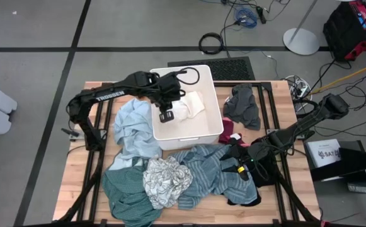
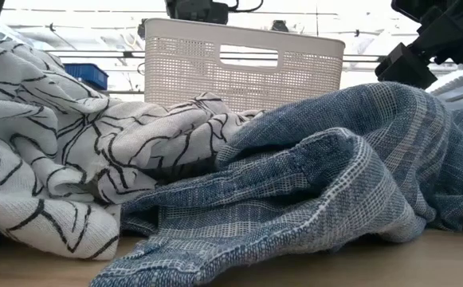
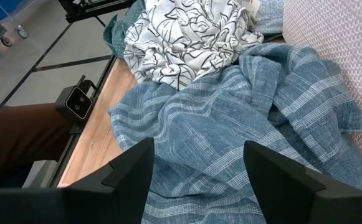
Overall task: Sort clothes
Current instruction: Put the white sock into the white laundry bin, then put the white shirt into the white laundry bin
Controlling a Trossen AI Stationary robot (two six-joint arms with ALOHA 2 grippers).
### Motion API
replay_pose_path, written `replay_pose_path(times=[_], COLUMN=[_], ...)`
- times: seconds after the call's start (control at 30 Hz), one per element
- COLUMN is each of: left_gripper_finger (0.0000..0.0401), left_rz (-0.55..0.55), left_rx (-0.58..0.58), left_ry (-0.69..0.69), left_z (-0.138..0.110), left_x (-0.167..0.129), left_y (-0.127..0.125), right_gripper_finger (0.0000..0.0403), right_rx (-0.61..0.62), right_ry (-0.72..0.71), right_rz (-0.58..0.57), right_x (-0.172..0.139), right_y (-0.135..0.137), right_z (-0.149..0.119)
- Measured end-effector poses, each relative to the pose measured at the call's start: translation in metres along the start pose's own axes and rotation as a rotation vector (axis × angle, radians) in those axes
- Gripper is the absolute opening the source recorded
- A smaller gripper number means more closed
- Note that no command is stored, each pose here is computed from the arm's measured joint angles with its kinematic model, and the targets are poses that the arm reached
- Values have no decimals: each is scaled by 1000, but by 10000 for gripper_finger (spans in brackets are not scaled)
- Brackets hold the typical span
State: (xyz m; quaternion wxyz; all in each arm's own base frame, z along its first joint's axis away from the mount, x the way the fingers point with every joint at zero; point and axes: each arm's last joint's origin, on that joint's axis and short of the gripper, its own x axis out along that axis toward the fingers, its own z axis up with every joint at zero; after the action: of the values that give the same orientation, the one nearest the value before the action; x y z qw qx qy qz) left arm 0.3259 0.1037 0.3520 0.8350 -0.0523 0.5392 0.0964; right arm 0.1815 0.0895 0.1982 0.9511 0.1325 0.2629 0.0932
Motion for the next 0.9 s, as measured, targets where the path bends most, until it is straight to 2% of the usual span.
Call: replay_pose_path(times=[0.1, 0.3, 0.47, 0.7, 0.9], left_gripper_finger=[36, 105, 144, 150, 150], left_rz=[-1, -1, 4, -14, 7], left_rx=[6, 7, 6, 44, 34], left_ry=[-1, -6, -55, -100, -235], left_z=[0, 0, 6, -7, -38], left_x=[0, -3, -19, -61, -119], left_y=[-1, -1, -1, -16, -36], right_gripper_finger=[235, 235, 235, 235, 235], right_rx=[0, -3, 9, 77, 90], right_ry=[1, 10, 10, -48, -177], right_rz=[0, -5, -5, 20, 83], right_x=[0, 0, 0, 0, -2], right_y=[0, 0, 0, 2, 8], right_z=[0, -1, -1, 5, 17])
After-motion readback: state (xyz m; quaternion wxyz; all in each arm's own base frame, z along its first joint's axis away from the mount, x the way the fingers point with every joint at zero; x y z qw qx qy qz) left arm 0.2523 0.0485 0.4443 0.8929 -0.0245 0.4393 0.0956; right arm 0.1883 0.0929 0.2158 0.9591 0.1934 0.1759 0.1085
